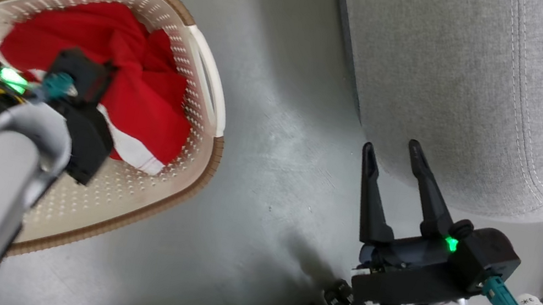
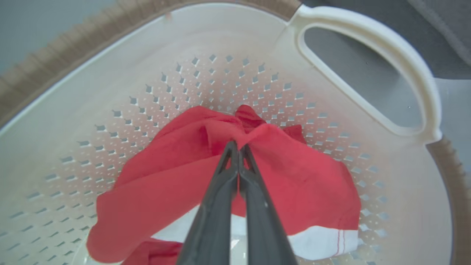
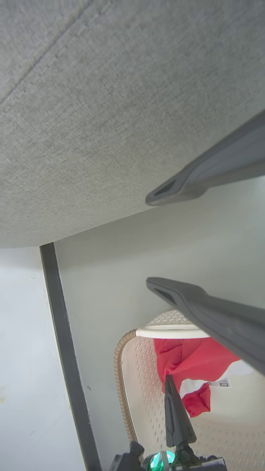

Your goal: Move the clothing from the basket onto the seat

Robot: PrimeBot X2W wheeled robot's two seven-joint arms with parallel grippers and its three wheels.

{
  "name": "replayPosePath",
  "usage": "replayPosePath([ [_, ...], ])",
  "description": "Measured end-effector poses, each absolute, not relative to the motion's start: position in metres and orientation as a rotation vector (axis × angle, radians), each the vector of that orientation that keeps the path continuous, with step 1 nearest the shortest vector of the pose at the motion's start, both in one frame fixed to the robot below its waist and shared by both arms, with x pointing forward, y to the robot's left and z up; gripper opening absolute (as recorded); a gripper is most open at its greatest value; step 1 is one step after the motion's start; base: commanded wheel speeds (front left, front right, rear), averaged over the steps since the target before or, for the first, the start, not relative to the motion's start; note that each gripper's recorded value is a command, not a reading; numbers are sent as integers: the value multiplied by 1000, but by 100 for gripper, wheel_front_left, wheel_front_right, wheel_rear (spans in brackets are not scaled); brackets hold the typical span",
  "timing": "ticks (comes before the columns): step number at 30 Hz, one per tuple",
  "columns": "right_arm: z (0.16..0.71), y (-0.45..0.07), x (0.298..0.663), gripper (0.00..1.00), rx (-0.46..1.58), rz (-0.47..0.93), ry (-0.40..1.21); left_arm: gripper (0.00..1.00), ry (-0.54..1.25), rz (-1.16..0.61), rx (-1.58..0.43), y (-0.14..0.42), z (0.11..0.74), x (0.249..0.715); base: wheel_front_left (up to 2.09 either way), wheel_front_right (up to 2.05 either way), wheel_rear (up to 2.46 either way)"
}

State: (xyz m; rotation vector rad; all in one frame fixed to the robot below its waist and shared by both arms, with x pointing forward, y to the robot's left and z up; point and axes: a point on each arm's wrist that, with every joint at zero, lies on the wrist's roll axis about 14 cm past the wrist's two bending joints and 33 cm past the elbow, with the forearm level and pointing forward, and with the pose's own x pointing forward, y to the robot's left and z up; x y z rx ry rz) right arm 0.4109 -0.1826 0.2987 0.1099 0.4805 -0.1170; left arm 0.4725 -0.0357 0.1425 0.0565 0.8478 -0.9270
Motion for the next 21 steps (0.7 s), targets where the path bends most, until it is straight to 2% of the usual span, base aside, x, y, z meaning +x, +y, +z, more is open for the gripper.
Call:
replayPosePath([
  [8, 311, -179, 426, 100, 101, -79, 428, 0, 762, -813, -78, -33, 182, 468, 0, 0, 0],
  [15, 326, -161, 439, 100, 83, 31, 373, 0, 612, -700, -127, -15, 233, 487, 0, 0, 0],
  [21, 340, -125, 443, 100, 106, 161, 335, 0, 496, -650, -150, -5, 280, 492, 0, 0, 0],
])
